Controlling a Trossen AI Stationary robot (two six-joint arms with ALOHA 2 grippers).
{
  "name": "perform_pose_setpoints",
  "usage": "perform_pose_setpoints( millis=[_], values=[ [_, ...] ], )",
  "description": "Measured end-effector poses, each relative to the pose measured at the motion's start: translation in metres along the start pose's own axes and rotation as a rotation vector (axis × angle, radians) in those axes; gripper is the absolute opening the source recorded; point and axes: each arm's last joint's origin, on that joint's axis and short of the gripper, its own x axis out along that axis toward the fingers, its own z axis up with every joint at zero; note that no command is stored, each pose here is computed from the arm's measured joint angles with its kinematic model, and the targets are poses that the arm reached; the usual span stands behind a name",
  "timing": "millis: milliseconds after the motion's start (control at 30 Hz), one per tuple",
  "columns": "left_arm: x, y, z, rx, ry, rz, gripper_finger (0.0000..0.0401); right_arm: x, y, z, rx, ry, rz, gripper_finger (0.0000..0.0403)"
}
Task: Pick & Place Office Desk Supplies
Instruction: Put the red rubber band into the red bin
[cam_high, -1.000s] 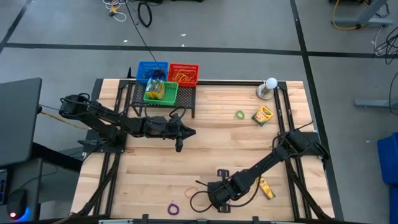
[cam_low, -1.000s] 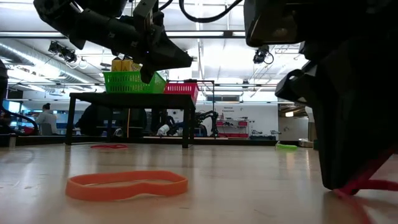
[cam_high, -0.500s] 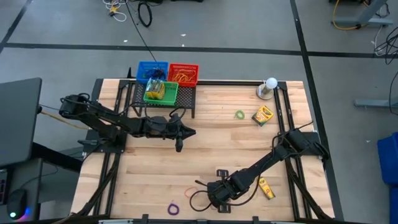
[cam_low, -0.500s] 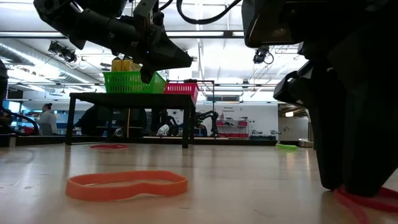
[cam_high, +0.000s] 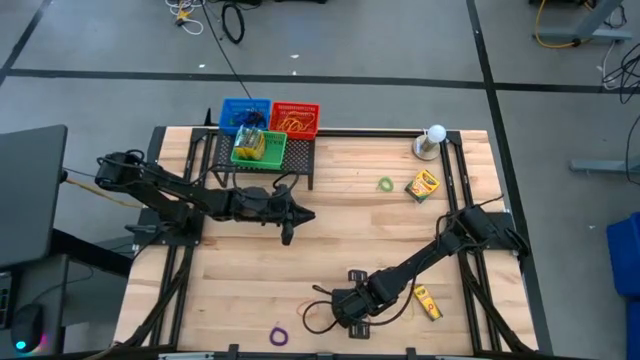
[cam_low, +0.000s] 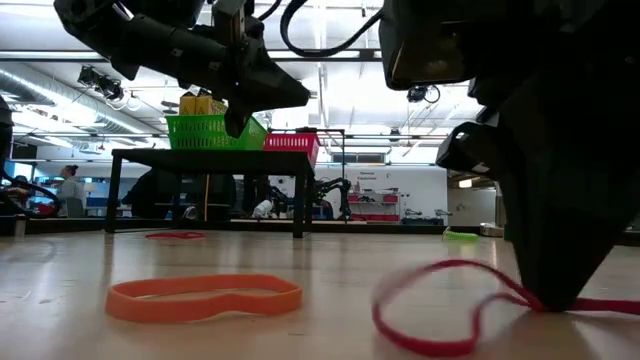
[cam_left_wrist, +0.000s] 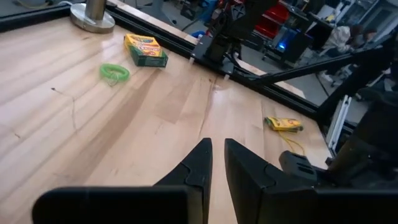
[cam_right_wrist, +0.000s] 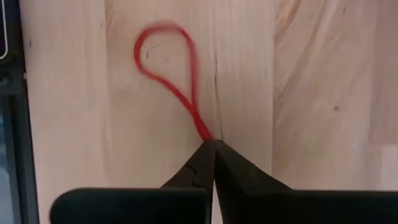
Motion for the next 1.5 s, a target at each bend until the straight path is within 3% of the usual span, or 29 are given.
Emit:
perform_pose_setpoints(
  millis=[267, 500, 667, 867, 1033, 1200, 1333, 1500],
  values=[
    [0.000, -0.001, 0.000, -0.044, 0.010, -0.021, 0.0050, -0.026, -0.006, 0.001, 0.008, 0.007, 0.013, 0.0004],
    [-0.001, -0.007, -0.003, -0.075, 0.032, -0.074, 0.0050, -0.073, -0.007, 0.005, 0.053, -0.141, -0.019, 0.0002],
    [-0.004, -0.019, -0.004, -0.072, 0.018, -0.144, 0.0057, -0.107, -0.018, 0.005, 0.144, -0.266, -0.136, 0.0001],
    [-0.007, -0.034, -0.005, -0.072, -0.011, -0.193, 0.0106, -0.138, -0.044, 0.013, 0.215, -0.399, -0.267, 0.0001],
    [-0.007, -0.048, 0.000, -0.057, -0.003, -0.222, 0.0162, -0.150, -0.066, 0.022, 0.204, -0.441, -0.330, 0.0001],
    [-0.002, -0.058, 0.011, 0.031, 0.041, -0.122, 0.0212, -0.153, -0.083, 0.032, 0.185, -0.459, -0.356, 0.0000],
    [0.005, -0.061, 0.016, 0.121, 0.098, -0.038, 0.0232, -0.155, -0.091, 0.041, 0.184, -0.503, -0.352, 0.0000],
    [0.011, -0.064, 0.016, 0.173, 0.124, -0.054, 0.0232, -0.158, -0.095, 0.049, 0.181, -0.565, -0.325, 0.0000]
  ],
)
